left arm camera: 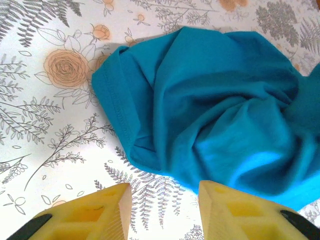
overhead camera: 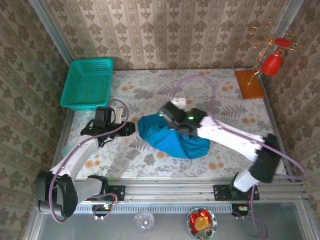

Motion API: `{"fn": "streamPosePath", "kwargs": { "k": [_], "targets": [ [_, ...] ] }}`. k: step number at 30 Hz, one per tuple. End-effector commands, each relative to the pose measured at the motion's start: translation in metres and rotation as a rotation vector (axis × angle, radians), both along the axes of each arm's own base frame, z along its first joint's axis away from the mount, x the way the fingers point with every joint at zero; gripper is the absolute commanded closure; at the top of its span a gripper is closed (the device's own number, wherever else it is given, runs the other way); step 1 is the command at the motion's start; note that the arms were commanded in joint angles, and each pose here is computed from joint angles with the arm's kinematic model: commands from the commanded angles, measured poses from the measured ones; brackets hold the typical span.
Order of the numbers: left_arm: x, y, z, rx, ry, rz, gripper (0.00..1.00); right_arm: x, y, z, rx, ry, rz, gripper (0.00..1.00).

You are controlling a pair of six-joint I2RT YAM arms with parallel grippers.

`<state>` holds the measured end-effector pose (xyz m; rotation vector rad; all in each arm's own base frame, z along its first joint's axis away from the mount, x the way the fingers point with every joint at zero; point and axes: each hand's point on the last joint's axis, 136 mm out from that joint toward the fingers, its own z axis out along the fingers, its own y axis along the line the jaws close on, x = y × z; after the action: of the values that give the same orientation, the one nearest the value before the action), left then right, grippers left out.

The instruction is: Fold the inside-out t-shirt

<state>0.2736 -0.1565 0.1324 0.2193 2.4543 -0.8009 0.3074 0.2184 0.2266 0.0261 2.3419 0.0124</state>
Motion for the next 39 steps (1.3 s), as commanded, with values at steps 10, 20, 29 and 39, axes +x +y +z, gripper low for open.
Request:
{"fn": "streamPosePath", "kwargs": {
  "k": [10,20,29,39],
  "targets": [
    [0.014,-0.041,-0.008,-0.033,0.016,-0.09,0.58,-0.053,-0.218,0.011,-0.027,-0.121,-0.493,1.0],
    [0.036,-0.07,-0.041,0.025,0.059,-0.117,0.52,-0.064,-0.231,-0.017,0.008,-0.06,-0.54,1.0],
    [0.038,-0.09,-0.078,0.292,0.094,-0.205,0.49,-0.063,-0.228,-0.017,0.024,-0.061,-0.529,1.0],
    [0.047,-0.079,-0.104,0.571,0.099,-0.218,0.49,-0.067,-0.231,-0.018,0.019,-0.066,-0.528,1.0]
  ]
}}
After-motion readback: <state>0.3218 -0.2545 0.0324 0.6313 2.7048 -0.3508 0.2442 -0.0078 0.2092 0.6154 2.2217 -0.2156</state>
